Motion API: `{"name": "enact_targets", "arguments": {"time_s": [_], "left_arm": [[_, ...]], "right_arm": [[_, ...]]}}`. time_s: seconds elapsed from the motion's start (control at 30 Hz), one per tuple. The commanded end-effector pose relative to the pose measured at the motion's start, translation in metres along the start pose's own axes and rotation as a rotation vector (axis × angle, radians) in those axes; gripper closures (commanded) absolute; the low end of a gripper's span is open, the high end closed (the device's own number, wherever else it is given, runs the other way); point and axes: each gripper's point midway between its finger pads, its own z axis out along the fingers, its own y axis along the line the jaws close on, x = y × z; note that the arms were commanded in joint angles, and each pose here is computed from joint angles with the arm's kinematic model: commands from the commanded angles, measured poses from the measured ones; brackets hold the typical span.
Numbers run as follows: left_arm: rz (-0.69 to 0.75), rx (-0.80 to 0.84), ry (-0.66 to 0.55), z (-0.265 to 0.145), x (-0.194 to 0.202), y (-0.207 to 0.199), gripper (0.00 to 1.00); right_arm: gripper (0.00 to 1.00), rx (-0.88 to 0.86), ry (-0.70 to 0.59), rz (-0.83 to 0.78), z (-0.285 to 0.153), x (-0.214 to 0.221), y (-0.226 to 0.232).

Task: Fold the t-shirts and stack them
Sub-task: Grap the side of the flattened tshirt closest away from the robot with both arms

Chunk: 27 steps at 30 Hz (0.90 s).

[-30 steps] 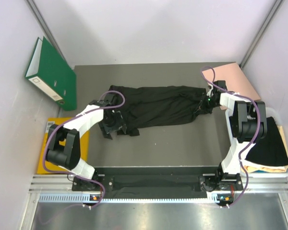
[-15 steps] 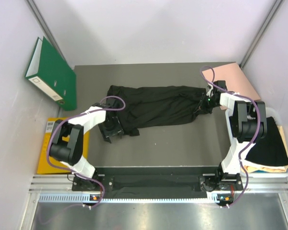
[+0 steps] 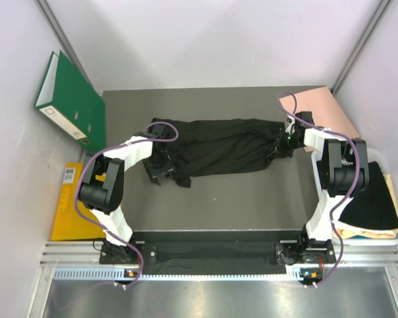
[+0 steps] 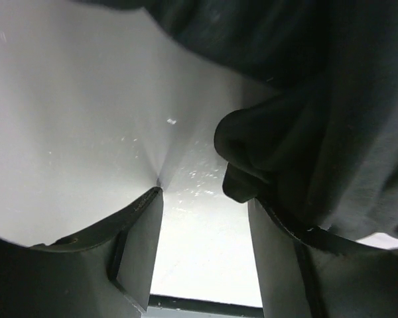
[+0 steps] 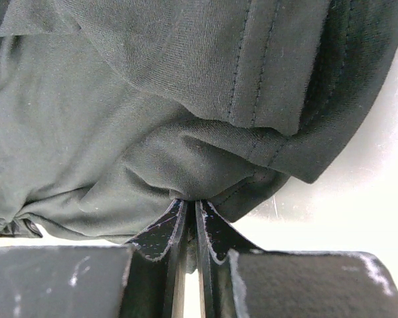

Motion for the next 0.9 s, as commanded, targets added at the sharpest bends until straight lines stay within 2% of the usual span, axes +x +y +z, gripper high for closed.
{"name": "enact_targets", "arguments": {"time_s": [0.0, 0.13, 0.3, 0.47, 0.67, 0.87], "left_arm": [[0.000, 0.057, -0.102, -0.020, -0.024, -0.014, 0.40], [-0.007, 0.070, -0.110, -0.016, -0.025, -0.016, 0.40], [-0.010, 0.073, -0.091, -0.016, -0.020, -0.017, 0.46], [-0.012, 0.096, -0.202, -0.035, -0.039, -0.019, 0.40], [-0.003, 0.105, -0.225, -0.047, -0.049, -0.026, 0.42], [-0.003, 0.093, -0.203, -0.026, -0.048, -0.027, 0.46]], "right_arm": [[0.93, 0.029, 0.064, -0.002, 0.015, 0.018, -0.011], [0.93, 0.021, 0.064, 0.000, 0.017, 0.017, -0.010], [0.93, 0.019, 0.067, 0.001, 0.017, 0.013, -0.008], [0.93, 0.013, 0.064, 0.001, 0.018, 0.010, -0.006], [0.93, 0.014, 0.070, -0.001, 0.019, 0.009, -0.006], [0.93, 0.012, 0.075, -0.001, 0.020, 0.008, -0.006]]}}
